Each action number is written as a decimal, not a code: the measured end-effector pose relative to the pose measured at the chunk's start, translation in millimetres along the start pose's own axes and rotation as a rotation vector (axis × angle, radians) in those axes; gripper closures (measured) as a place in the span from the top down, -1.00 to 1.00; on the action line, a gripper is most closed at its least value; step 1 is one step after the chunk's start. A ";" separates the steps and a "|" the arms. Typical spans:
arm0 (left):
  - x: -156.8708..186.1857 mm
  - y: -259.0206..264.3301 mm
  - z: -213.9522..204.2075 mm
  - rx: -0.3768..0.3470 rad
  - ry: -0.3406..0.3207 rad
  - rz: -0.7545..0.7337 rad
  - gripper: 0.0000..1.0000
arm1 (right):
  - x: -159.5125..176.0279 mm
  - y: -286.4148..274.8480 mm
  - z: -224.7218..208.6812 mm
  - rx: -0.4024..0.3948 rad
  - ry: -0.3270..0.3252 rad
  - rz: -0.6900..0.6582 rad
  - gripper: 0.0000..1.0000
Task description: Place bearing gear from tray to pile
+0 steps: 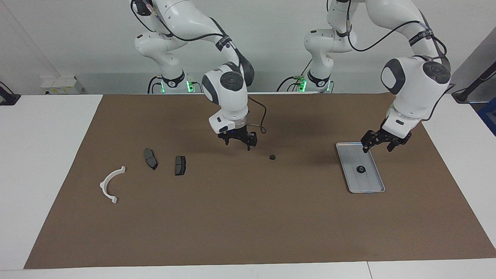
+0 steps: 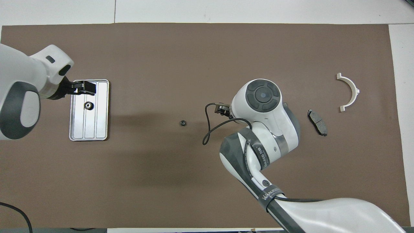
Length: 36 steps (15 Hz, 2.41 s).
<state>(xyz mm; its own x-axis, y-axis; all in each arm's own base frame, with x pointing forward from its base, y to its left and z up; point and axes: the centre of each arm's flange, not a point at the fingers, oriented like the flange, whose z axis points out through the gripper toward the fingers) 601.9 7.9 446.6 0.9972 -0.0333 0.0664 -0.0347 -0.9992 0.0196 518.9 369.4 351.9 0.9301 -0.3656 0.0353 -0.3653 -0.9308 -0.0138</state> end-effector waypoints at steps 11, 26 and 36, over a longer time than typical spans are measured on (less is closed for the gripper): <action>9.7 -16.8 111.6 0.019 0.013 0.019 0.81 | -48.3 -110.8 29.4 -0.037 0.057 0.022 1.00; -19.4 -5.7 152.1 0.012 -0.032 0.038 0.80 | -29.5 -111.2 73.0 0.018 0.086 0.065 0.78; -13.4 2.0 140.5 0.007 -0.004 0.048 -0.30 | -32.3 -111.4 74.3 0.010 0.081 0.078 0.81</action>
<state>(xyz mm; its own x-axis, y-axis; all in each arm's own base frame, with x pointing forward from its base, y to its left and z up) 597.7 3.2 305.6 0.9947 -0.0812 0.0635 -0.0819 -0.9966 0.0095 532.3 484.9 278.0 0.8926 -0.4362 0.1144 -0.4358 -0.8996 -0.0301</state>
